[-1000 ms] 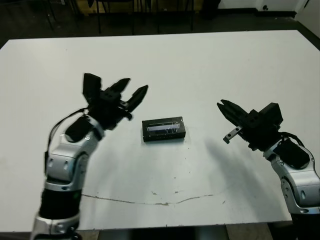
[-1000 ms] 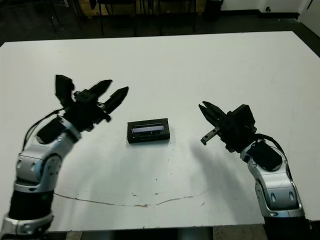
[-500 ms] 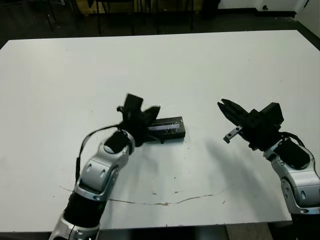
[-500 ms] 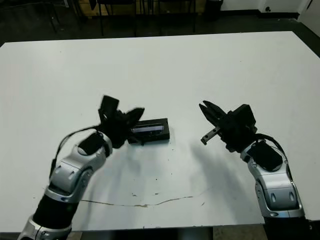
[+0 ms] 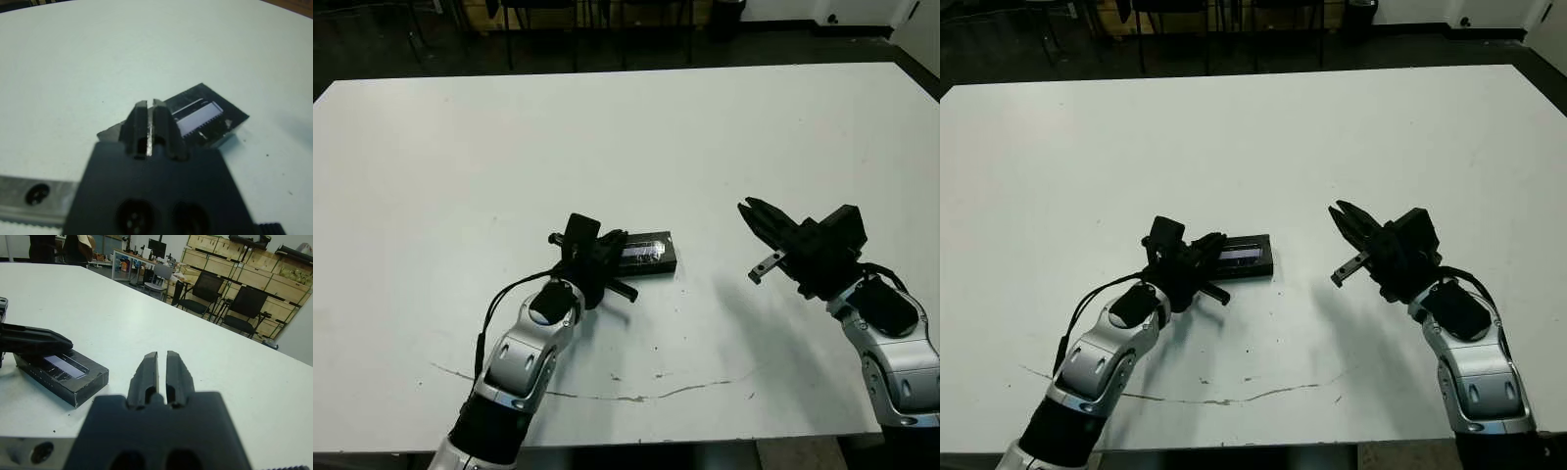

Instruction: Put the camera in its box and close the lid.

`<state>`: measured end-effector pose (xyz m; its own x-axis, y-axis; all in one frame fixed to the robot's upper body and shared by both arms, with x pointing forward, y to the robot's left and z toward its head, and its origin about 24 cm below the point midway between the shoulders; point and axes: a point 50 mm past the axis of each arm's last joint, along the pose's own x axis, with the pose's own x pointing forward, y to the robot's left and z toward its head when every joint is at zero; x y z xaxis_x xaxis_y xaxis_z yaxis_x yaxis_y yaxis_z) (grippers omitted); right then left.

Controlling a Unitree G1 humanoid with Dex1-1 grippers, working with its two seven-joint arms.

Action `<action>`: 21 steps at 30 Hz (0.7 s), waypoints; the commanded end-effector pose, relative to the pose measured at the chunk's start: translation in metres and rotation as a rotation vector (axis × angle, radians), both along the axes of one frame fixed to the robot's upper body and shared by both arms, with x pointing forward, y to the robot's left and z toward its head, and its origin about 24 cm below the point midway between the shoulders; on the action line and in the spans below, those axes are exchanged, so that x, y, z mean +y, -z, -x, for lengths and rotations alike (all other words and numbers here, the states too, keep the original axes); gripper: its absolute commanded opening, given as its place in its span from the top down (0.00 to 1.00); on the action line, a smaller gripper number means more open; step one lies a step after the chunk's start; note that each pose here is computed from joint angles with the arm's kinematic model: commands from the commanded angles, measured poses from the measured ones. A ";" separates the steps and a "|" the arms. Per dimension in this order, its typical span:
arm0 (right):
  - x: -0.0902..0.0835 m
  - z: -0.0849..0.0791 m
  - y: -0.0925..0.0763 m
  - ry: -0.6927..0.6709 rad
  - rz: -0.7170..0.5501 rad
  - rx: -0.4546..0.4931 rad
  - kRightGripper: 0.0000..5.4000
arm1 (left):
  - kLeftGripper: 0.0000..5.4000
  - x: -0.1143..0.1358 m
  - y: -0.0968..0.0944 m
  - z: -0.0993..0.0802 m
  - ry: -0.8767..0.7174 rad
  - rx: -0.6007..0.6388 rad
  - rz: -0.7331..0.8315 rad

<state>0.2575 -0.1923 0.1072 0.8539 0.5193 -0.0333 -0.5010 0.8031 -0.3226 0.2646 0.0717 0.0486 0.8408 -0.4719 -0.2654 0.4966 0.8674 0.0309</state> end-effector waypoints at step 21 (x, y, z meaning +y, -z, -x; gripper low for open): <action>0.001 0.001 0.003 0.008 -0.010 0.016 1.00 | 1.00 0.056 -0.047 0.020 -0.030 -0.258 0.133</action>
<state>0.2567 -0.1903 0.1081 0.8551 0.5176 -0.0294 -0.4986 0.8056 -0.3201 0.2446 0.1157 0.0904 0.8723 -0.4890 -0.0021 0.4890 0.8722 0.0069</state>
